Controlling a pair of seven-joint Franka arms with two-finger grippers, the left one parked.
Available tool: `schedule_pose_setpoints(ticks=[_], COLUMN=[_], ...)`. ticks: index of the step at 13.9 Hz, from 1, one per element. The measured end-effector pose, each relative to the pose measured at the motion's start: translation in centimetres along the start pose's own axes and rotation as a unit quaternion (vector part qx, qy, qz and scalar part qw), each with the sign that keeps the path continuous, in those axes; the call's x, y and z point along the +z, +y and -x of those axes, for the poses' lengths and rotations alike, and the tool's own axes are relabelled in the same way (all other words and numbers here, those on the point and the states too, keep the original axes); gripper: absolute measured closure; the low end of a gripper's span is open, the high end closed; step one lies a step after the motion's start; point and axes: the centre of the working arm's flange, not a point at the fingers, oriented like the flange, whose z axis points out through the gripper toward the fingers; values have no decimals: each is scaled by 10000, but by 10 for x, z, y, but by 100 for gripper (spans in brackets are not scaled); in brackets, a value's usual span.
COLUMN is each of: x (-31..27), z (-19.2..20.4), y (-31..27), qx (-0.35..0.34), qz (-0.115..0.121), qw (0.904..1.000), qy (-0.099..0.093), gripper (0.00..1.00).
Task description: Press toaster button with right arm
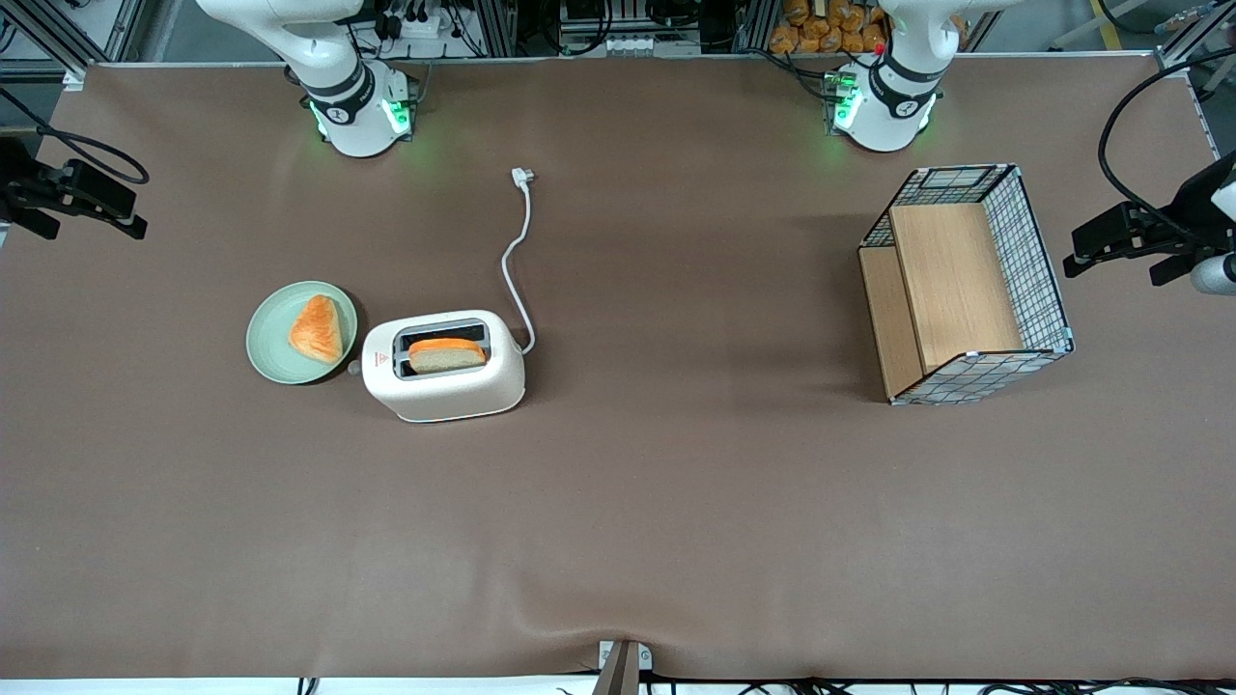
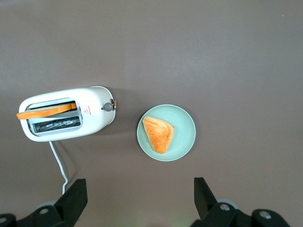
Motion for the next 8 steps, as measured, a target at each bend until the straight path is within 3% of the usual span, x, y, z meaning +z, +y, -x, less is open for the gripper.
schedule_pose_setpoints(ticks=[3,8], x=[-5,-15], z=[5,9], y=[-2,-4], qx=[-24,-39], qz=[1,0], qw=[10000,10000], qy=[-94,-42], gripper=[0,0])
